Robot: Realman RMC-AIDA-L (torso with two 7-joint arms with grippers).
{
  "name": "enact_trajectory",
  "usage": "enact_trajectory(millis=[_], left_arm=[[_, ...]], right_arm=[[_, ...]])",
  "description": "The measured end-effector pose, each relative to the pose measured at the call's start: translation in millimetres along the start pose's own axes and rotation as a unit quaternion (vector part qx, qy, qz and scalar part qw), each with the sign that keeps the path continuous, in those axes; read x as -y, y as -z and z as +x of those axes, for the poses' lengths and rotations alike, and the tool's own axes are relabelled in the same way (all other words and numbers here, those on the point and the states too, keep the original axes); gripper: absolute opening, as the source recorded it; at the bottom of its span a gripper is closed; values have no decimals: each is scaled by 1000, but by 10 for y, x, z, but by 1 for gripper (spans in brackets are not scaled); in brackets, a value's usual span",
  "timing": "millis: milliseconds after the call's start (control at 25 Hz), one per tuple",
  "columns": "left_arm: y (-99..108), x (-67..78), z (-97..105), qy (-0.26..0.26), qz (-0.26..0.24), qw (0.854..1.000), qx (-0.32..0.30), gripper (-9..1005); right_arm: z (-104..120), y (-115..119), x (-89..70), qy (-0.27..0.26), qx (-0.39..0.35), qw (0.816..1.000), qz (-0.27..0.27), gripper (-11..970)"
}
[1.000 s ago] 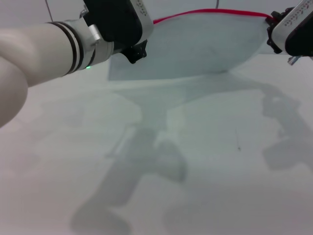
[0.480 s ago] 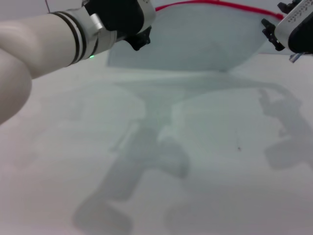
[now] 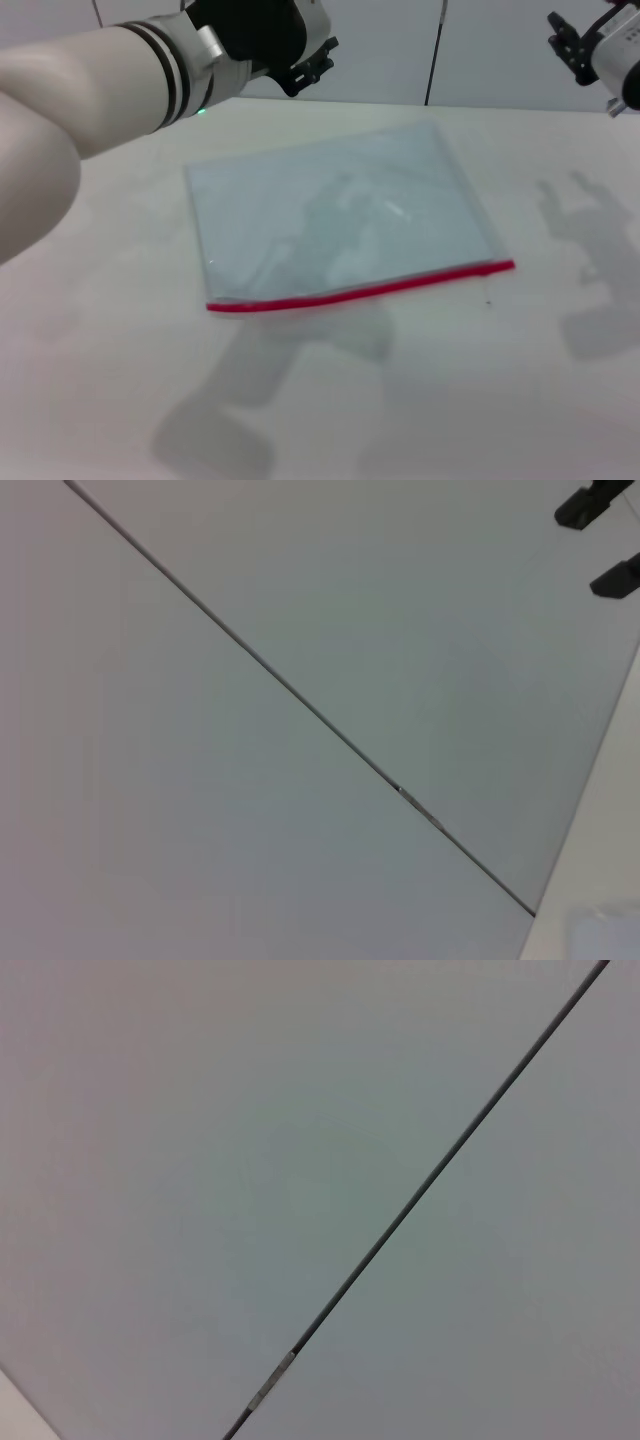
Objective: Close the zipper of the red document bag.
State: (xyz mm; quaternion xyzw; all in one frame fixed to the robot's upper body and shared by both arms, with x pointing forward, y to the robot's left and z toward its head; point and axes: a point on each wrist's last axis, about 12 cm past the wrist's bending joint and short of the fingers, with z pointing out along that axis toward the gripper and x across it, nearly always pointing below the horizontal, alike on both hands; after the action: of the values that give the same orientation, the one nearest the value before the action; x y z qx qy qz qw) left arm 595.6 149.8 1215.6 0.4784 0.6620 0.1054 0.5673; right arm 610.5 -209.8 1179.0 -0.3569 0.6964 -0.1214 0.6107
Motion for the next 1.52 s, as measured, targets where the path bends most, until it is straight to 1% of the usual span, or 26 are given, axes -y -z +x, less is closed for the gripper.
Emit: enact_trajectory(millis=[120,240,280,400,440,480,520,560,600,680,720,880,1000,1160,1320,1400,1520], left_arm=[[4,-5,4,9,-5,1000,8,477],[20,-17,25,26,-16,999,17,555],[31,-21,43,35,-21,999,21,601],[85,-38,140,77,-48,995,41,737],[119,-36,241,115,-68,989,59,783],[119,-36,241,115,-68,989,59,789],[133,-25,304,134,-78,986,68,794],[133,-25,304,134,-78,986,68,799],[146,0,377,152,-89,981,77,805],[188,156,573,180,-121,970,107,816],[199,181,596,182,-129,968,116,816],[239,377,764,190,-167,954,160,816],[242,487,930,210,-187,943,176,816],[240,519,1089,240,-203,934,170,816],[213,534,1163,278,-208,924,162,816],[208,555,1181,283,-207,923,161,816],[209,629,1199,284,-203,923,163,816]], right_arm=[[5,-2,-11,-3,0,1000,-1,481],[-10,-7,-68,-12,5,1000,-8,495],[-23,-4,-98,-18,11,1000,-10,499],[-26,31,-198,-42,39,998,-9,497],[-10,52,-234,-51,50,997,-7,496],[6,75,-269,-64,64,996,-3,496],[26,92,-300,-77,74,994,-1,495],[54,106,-353,-95,89,992,2,494],[83,117,-390,-115,102,988,7,493],[152,144,-466,-143,123,982,17,492],[202,166,-518,-155,134,979,23,492],[406,249,-706,-178,164,969,45,493],[497,271,-787,-200,170,963,55,493],[591,267,-901,-222,171,958,60,493],[678,252,-999,-244,163,954,65,492],[700,239,-1036,-253,159,952,66,492],[720,239,-1069,-261,156,950,69,492]])
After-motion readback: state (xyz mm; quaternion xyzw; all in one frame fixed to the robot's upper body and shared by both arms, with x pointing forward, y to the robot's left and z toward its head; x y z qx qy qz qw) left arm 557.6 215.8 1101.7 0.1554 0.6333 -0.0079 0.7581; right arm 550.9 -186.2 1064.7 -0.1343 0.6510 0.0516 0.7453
